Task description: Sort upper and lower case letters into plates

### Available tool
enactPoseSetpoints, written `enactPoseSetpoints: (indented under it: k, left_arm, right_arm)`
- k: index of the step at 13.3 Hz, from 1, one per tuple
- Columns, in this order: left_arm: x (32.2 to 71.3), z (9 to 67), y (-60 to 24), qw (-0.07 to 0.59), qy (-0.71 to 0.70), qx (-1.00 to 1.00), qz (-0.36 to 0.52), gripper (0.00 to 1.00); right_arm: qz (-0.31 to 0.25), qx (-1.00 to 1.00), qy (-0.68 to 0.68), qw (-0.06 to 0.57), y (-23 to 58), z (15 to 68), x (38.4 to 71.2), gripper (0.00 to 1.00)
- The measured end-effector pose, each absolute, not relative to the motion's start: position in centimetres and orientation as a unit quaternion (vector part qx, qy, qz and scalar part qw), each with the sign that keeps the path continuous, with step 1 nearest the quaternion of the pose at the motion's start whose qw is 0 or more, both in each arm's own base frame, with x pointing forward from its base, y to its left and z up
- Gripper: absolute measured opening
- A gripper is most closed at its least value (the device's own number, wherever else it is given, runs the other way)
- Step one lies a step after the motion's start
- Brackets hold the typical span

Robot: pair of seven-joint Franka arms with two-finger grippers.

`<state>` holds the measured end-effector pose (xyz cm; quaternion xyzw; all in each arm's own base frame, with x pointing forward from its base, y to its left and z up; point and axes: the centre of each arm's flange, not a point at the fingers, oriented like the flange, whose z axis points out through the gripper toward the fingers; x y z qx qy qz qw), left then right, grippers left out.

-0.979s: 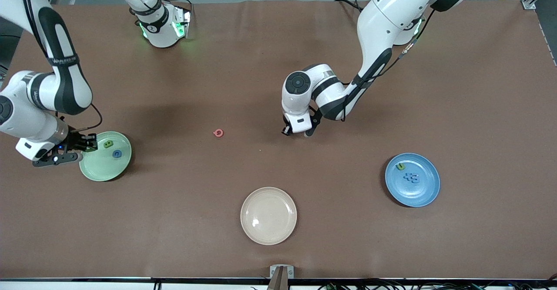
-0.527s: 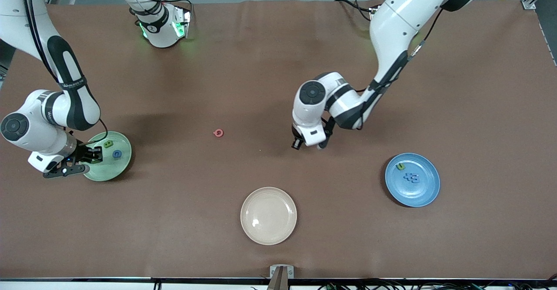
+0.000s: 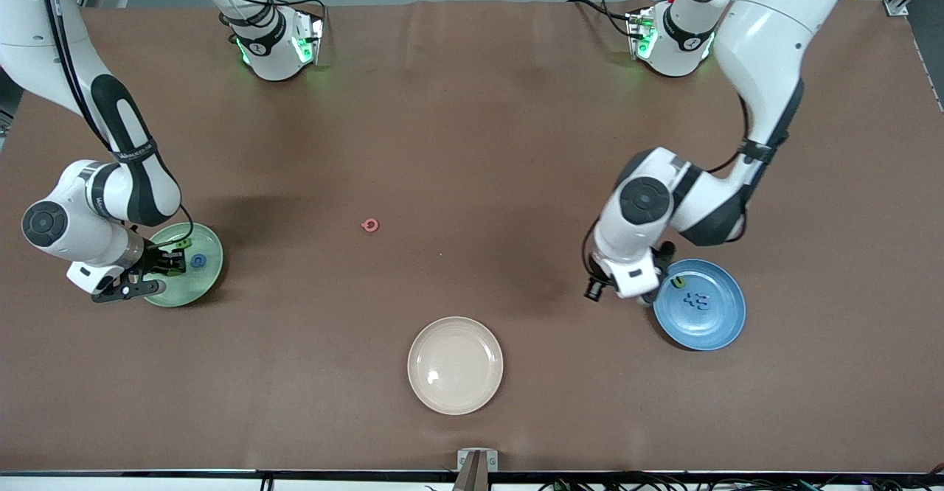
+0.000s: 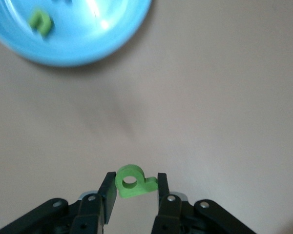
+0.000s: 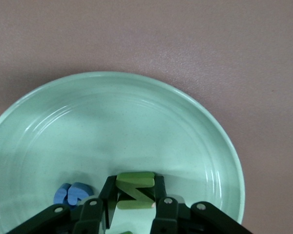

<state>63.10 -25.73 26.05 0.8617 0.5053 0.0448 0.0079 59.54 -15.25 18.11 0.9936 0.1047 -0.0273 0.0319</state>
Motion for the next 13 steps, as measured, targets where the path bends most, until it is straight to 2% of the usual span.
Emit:
enactPoseSetpoints:
  k: [1,2,5,7,9,10,13]
  left_arm:
    - [63.9,25.8,-23.3,0.003,0.501,0.865,0.043,0.38]
    - [64.7,25.7,-20.8,0.0,0.496,0.867,0.043,0.38]
    - [66.9,25.8,-12.4,-0.005,0.493,0.869,0.044,0.38]
    - [67.8,25.5,-7.5,-0.007,0.489,0.871,0.042,0.38]
    - [68.0,24.6,-5.7,-0.009,0.488,0.872,0.036,0.38]
    - [67.9,24.1,-5.5,-0.01,0.487,0.873,0.031,0.44]
    - [68.0,24.3,-6.0,-0.007,0.477,0.878,0.031,0.75]
  right_arm:
    - [-0.027,0.994,0.105,0.032,-15.2,18.2,59.6,0.39]
    - [-0.026,0.994,0.106,0.032,-15.1,18.2,59.7,0.46]
    - [-0.036,0.992,0.115,0.026,-13.9,19.2,60.2,0.77]
    - [-0.061,0.989,0.131,0.021,-11.1,22.2,60.7,0.99]
    - [-0.08,0.989,0.121,0.021,-6.9,26.0,60.7,1.0]
    - [-0.086,0.99,0.109,0.021,-4.3,27.7,60.6,1.0]
    - [-0.095,0.993,0.064,-0.008,5.3,31.6,59.6,1.0]
